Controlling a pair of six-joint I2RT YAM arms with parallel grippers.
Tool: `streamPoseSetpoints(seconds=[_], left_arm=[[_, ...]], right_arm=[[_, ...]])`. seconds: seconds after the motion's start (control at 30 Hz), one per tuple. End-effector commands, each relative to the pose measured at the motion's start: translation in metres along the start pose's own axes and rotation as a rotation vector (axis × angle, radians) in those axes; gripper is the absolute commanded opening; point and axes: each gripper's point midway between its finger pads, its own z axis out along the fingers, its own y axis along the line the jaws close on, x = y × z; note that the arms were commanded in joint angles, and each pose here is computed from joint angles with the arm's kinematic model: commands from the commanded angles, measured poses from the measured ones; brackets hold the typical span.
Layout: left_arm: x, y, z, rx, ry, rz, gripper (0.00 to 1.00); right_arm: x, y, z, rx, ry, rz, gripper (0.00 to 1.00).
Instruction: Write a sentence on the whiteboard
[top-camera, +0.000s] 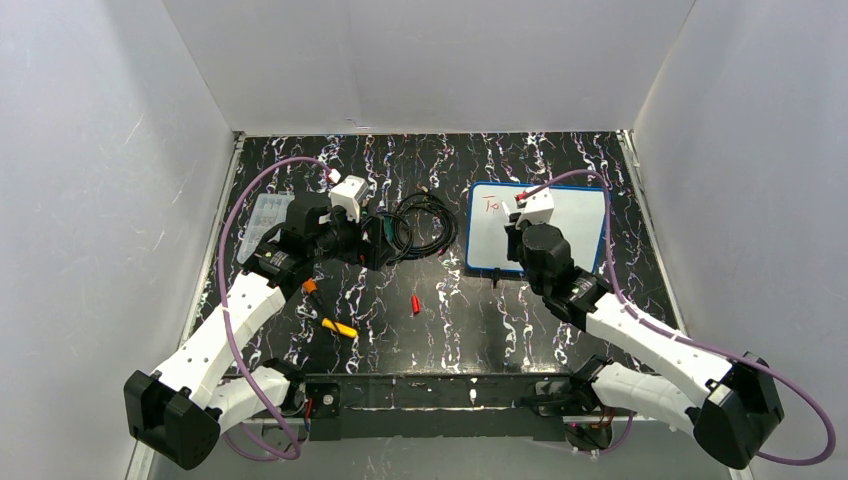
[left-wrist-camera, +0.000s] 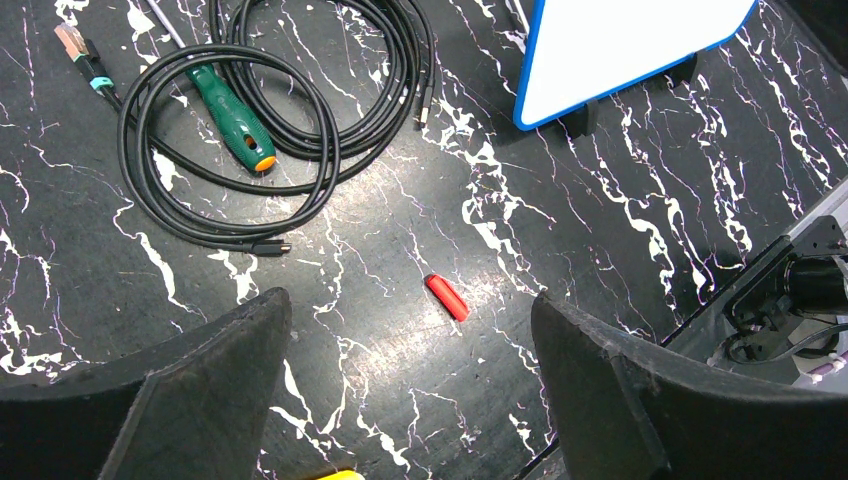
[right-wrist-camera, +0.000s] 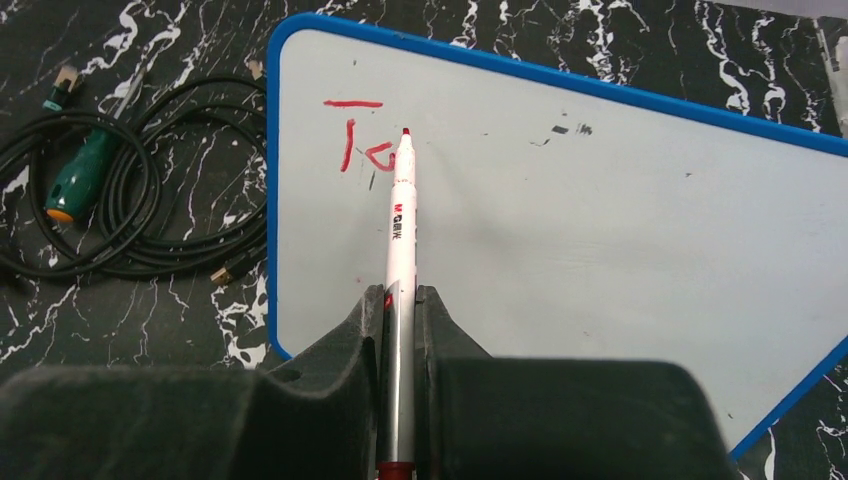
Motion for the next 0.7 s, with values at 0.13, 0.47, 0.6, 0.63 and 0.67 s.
streamPoseSetpoints(seconds=[0.13,0.47,0.6,0.63,0.67], left_arm=[[-0.004,-0.004,-0.005,0.02,-0.025,0.005,0.88],[-0.004,-0.004,-0.005,0.022,-0.024,0.004,0.88],[-0.004,-0.004,-0.005,0.021,-0.025,0.005,0.88],[-0.004,-0.004,-0.005,0.022,-0.025,0.004,0.88],[-0.004,-0.004,-0.005,0.022,-0.026,0.005,0.88]], right_arm=[[-0.007,-0.009,-0.003,0.048,-0.042,0.027,0.01],[-0.003,-0.008,0.002,0.055,-0.033,0.015,0.01],[-0.006,-0.008,0.004,0.063,-0.04,0.01,0.01],[-0.007,-0.008,0.004,0.062,-0.044,0.009,0.01],[-0.008,-0.008,0.005,0.061,-0.047,0.006,0.01]])
